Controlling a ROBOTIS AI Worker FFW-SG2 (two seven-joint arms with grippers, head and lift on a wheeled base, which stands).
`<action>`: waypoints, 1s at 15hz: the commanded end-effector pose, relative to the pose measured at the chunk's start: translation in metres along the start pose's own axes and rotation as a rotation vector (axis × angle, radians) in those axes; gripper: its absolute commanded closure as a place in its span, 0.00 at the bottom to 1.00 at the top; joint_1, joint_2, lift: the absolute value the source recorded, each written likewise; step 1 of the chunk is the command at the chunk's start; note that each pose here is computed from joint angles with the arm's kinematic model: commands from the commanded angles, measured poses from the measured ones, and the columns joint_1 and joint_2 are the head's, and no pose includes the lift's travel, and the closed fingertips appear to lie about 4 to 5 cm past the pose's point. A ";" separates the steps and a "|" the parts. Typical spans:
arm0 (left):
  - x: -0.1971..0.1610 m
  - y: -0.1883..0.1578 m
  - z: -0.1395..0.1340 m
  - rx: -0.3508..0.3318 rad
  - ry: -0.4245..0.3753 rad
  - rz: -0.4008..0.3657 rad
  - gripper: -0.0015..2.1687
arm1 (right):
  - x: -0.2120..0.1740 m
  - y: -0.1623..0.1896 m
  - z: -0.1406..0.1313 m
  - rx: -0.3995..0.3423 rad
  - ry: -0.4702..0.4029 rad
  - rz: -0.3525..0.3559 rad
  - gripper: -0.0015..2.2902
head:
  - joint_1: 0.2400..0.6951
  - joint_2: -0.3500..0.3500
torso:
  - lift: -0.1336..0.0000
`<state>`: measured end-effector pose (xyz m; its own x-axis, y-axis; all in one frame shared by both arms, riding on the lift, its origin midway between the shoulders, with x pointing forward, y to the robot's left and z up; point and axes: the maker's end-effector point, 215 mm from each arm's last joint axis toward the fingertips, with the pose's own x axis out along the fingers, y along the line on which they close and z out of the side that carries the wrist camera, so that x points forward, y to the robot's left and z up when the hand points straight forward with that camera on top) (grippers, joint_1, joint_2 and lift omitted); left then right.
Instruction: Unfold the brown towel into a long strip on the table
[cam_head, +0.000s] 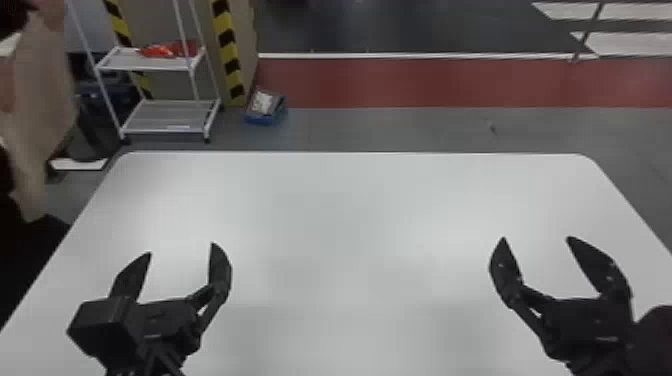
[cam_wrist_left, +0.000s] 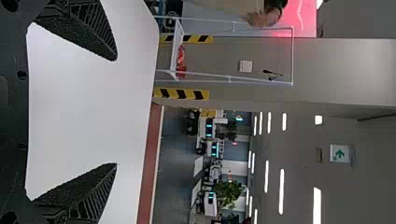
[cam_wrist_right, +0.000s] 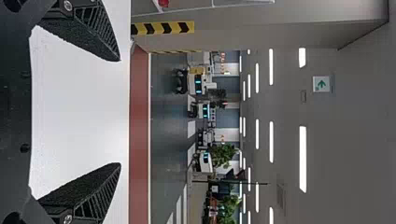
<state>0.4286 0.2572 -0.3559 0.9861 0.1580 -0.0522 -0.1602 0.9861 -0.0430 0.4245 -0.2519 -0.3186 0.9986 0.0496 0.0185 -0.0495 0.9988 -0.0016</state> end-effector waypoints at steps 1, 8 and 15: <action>0.000 0.000 0.000 -0.001 0.001 0.000 0.03 | 0.000 0.001 -0.001 0.001 0.002 0.000 0.03 | 1.00 0.51 | 0.07; 0.000 -0.005 -0.005 -0.002 0.009 -0.007 0.03 | -0.001 0.000 -0.004 0.001 0.008 0.000 0.03 | 1.00 0.50 | 0.07; 0.000 -0.007 -0.008 -0.003 0.013 -0.011 0.03 | -0.001 -0.001 -0.007 0.003 0.013 -0.002 0.03 | 1.00 0.50 | 0.07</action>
<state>0.4291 0.2502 -0.3624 0.9871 0.1469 -0.0636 -0.1500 0.9876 -0.0467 0.4239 -0.2526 -0.3252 0.9988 0.0480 0.0063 -0.0480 0.9988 0.0015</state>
